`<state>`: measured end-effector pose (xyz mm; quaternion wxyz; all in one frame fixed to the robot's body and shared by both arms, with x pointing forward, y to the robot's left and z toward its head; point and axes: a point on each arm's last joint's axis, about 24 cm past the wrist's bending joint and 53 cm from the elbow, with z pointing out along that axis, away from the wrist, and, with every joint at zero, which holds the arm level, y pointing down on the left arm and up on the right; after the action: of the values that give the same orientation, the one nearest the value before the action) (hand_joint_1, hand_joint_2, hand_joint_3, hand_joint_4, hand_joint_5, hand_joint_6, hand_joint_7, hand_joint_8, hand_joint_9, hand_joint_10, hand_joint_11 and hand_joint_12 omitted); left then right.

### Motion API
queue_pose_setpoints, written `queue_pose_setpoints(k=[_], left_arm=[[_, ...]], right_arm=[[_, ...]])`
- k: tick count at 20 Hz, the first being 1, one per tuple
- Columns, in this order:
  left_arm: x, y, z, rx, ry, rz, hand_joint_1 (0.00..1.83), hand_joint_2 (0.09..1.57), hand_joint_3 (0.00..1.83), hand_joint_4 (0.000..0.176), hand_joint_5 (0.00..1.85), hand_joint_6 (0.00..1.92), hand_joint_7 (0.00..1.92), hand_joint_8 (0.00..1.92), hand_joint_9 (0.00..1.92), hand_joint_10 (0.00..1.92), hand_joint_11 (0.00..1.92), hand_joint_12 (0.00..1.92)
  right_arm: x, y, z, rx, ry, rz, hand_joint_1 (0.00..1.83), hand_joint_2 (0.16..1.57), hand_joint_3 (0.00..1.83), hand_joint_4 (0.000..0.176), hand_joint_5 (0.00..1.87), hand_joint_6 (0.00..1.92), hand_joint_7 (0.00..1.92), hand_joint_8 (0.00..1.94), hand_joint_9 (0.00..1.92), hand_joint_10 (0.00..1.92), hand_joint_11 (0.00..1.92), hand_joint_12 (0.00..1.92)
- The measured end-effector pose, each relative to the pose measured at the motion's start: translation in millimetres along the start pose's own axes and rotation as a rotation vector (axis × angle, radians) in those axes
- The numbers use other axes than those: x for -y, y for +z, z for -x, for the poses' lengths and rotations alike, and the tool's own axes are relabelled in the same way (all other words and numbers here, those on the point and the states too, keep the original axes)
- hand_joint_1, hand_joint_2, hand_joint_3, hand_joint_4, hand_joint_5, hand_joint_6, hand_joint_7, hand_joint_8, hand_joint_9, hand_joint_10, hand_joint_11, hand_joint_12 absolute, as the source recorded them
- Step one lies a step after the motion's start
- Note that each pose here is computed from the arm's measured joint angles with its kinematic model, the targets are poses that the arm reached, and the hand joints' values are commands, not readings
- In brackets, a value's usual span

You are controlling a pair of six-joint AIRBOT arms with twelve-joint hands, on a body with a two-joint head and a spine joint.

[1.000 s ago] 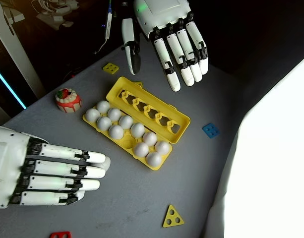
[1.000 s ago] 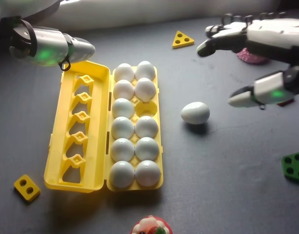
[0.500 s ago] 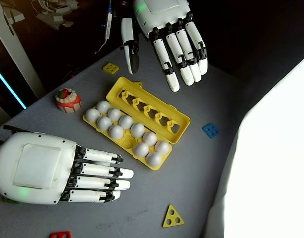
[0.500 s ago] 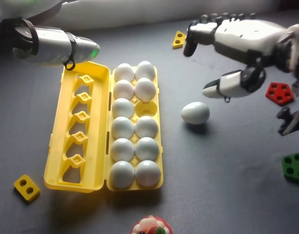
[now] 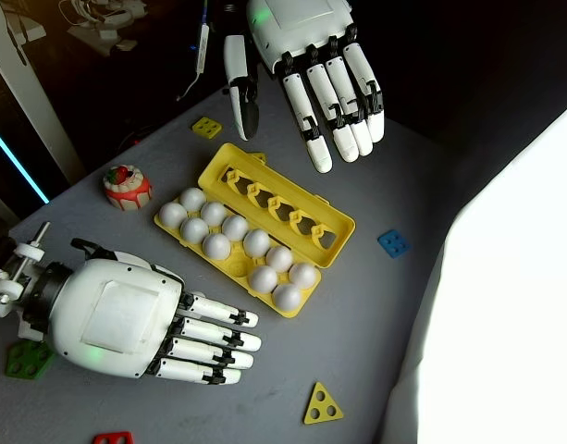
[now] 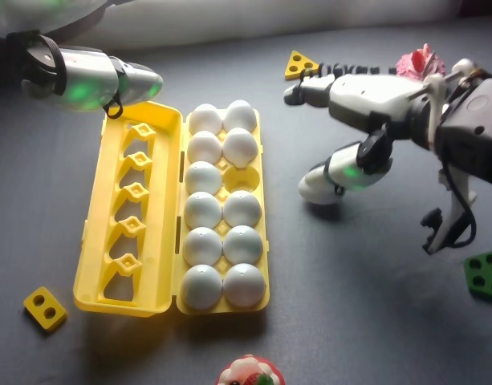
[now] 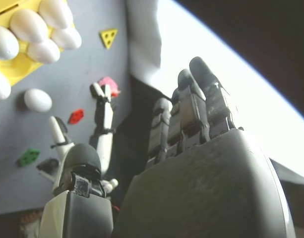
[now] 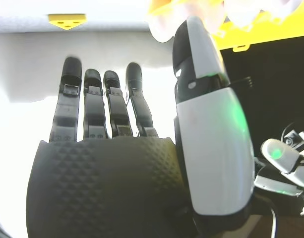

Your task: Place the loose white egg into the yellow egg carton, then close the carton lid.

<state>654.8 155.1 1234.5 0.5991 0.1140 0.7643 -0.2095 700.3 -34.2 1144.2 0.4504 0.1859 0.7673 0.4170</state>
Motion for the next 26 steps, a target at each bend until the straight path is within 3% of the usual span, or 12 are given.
queue_pose_setpoints(k=[2, 3, 6, 8, 10, 11, 14, 18, 22, 26], left_arm=[[-1.0, 0.0, -0.9, -0.002, 0.001, 0.003, 0.19, 1.25, 0.00, 0.040, 0.16, 0.00, 0.12, 0.00, 0.25, 0.01, 0.00, 0.88], [0.5, 0.3, -1.2, -0.003, 0.001, -0.001, 0.21, 1.24, 0.00, 0.044, 0.16, 0.00, 0.12, 0.00, 0.24, 0.01, 0.00, 0.86], [1.3, 0.7, -1.4, -0.003, 0.001, -0.003, 0.20, 1.24, 0.00, 0.044, 0.15, 0.00, 0.10, 0.00, 0.25, 0.01, 0.00, 0.82], [1.3, 0.7, -1.4, -0.003, 0.002, -0.003, 0.19, 1.24, 0.00, 0.041, 0.16, 0.01, 0.11, 0.01, 0.25, 0.01, 0.00, 0.82], [1.4, 0.7, -1.4, -0.003, 0.002, -0.003, 0.18, 1.24, 0.00, 0.044, 0.17, 0.00, 0.12, 0.00, 0.26, 0.01, 0.00, 0.83], [0.8, 0.7, -1.3, -0.003, 0.002, -0.001, 0.17, 1.24, 0.00, 0.042, 0.16, 0.00, 0.11, 0.00, 0.25, 0.01, 0.00, 0.83], [1.6, 0.7, -1.4, -0.003, 0.002, -0.005, 0.17, 1.25, 0.00, 0.028, 0.14, 0.00, 0.07, 0.00, 0.24, 0.00, 0.00, 0.81], [0.9, 0.7, -1.3, -0.003, 0.002, -0.002, 0.16, 1.25, 0.00, 0.039, 0.15, 0.00, 0.15, 0.01, 0.25, 0.00, 0.00, 0.82], [1.0, 0.7, -1.3, -0.003, 0.002, -0.002, 0.17, 1.26, 0.00, 0.030, 0.15, 0.00, 0.08, 0.00, 0.22, 0.00, 0.00, 0.74], [0.9, 0.7, -1.3, -0.003, 0.002, -0.002, 0.13, 1.25, 0.00, 0.035, 0.17, 0.01, 0.10, 0.00, 0.23, 0.00, 0.00, 0.79]], right_arm=[[-0.5, 0.3, -2.0, -0.005, -0.006, 0.001, 1.07, 1.05, 0.00, 0.000, 0.24, 0.24, 0.03, 0.00, 0.02, 0.07, 0.00, 0.28], [2.1, 0.1, -1.9, -0.002, -0.011, -0.004, 1.06, 1.05, 0.00, 0.000, 0.29, 0.32, 0.05, 0.00, 0.03, 0.07, 0.00, 0.34], [12.6, -0.6, -6.1, -0.007, -0.013, -0.026, 1.06, 1.08, 0.00, 0.000, 0.23, 0.67, 0.04, 0.00, 0.01, 0.03, 0.00, 0.02], [15.1, -0.3, -10.7, -0.015, -0.021, -0.030, 1.08, 1.08, 0.00, 0.000, 0.21, 0.83, 0.04, 0.00, 0.01, 0.02, 0.00, 0.00], [20.0, -0.4, -17.7, -0.030, -0.038, -0.038, 1.10, 1.06, 0.00, 0.000, 0.21, 0.91, 0.07, 0.00, 0.04, 0.05, 0.00, 0.28], [22.4, -0.4, -20.9, -0.037, -0.040, -0.042, 1.06, 1.09, 0.01, 0.000, 0.14, 0.96, 0.02, 0.00, 0.01, 0.04, 0.00, 0.10], [21.5, 0.7, -22.3, -0.039, -0.046, -0.039, 1.03, 1.10, 0.01, 0.000, 0.10, 0.97, 0.01, 0.00, 0.00, 0.01, 0.00, 0.00], [21.1, 4.2, -23.0, -0.034, -0.047, -0.039, 1.09, 1.06, 0.00, 0.000, 0.15, 0.91, 0.06, 0.01, 0.03, 0.01, 0.00, 0.00], [22.6, 7.0, -21.4, -0.028, -0.048, -0.042, 1.04, 1.08, 0.00, 0.000, 0.09, 0.93, 0.02, 0.00, 0.03, 0.02, 0.00, 0.00], [31.3, 7.4, -25.7, -0.033, -0.053, -0.058, 1.05, 1.08, 0.00, 0.000, 0.10, 0.95, 0.03, 0.00, 0.02, 0.02, 0.00, 0.00]])
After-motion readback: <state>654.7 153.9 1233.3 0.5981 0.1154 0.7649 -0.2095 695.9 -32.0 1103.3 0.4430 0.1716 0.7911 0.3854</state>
